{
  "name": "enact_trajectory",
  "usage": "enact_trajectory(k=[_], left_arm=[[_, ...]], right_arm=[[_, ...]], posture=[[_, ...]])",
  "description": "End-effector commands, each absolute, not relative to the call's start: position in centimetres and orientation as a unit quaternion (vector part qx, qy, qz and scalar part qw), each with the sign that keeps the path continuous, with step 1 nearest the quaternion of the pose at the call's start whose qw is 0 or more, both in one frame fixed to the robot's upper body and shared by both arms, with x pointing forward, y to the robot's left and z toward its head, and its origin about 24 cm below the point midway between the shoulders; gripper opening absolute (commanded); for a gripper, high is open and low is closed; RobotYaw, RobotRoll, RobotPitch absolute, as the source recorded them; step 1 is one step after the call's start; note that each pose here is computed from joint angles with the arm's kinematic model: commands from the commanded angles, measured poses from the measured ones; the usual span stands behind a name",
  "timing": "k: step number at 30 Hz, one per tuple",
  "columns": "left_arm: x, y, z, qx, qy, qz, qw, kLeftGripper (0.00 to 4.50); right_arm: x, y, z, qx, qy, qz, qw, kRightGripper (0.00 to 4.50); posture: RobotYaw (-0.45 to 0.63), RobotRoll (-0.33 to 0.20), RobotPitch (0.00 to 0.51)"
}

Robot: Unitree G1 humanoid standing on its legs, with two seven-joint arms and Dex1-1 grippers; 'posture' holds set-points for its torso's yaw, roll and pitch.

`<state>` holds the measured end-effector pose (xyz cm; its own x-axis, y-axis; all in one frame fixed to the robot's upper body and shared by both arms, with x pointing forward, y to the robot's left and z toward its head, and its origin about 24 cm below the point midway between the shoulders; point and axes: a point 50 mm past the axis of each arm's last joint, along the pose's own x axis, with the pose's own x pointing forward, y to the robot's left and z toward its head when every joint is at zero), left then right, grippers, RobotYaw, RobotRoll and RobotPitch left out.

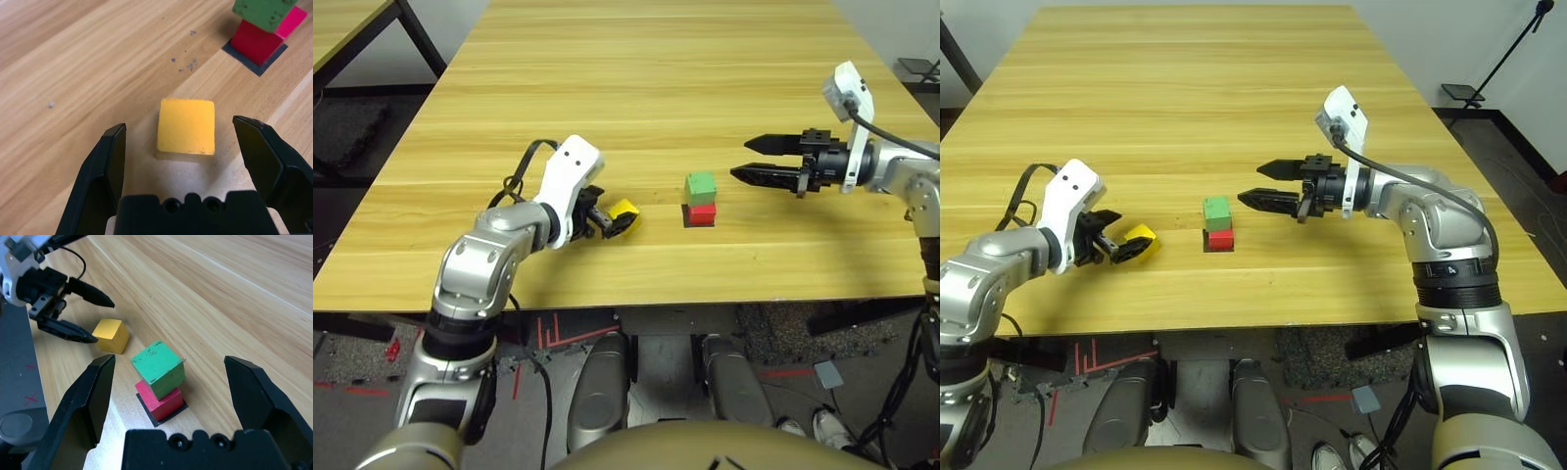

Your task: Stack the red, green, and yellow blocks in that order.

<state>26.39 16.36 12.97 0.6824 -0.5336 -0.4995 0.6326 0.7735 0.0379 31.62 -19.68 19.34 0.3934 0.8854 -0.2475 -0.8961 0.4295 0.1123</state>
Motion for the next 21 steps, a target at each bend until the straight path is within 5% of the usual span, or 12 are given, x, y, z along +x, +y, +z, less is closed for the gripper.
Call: enact_trajectory(k=[1, 10, 13, 18, 21], left_arm=[[26.2, 15.8, 12.1, 0.103, 0.241, -0.326, 0.908, 4.45], [26.2, 15.6, 10.1, 0.141, 0.254, -0.342, 0.894, 4.45], [26.4, 15.6, 9.8, 0.145, 0.253, -0.346, 0.892, 3.81], [28.1, 15.1, 12.1, 0.166, 0.198, -0.37, 0.892, 2.11], [29.2, 14.8, 14.2, 0.184, 0.167, -0.392, 0.886, 1.91]], right_arm=[[31.8, -19.5, 19.6, -0.029, 0.136, 0.537, 0.832, 4.5], [31.6, -19.5, 19.4, -0.024, 0.134, 0.533, 0.835, 4.5], [31.6, -19.6, 19.5, -0.022, 0.132, 0.527, 0.839, 4.5], [31.3, -19.9, 19.3, -0.022, 0.133, 0.521, 0.843, 4.5], [31.2, -20.0, 19.3, -0.02, 0.132, 0.52, 0.844, 4.5]], posture=[[0.3, -0.148, 0.094], [0.28, -0.146, 0.091], [0.27, -0.143, 0.095], [0.26, -0.135, 0.092], [0.25, -0.132, 0.089]])
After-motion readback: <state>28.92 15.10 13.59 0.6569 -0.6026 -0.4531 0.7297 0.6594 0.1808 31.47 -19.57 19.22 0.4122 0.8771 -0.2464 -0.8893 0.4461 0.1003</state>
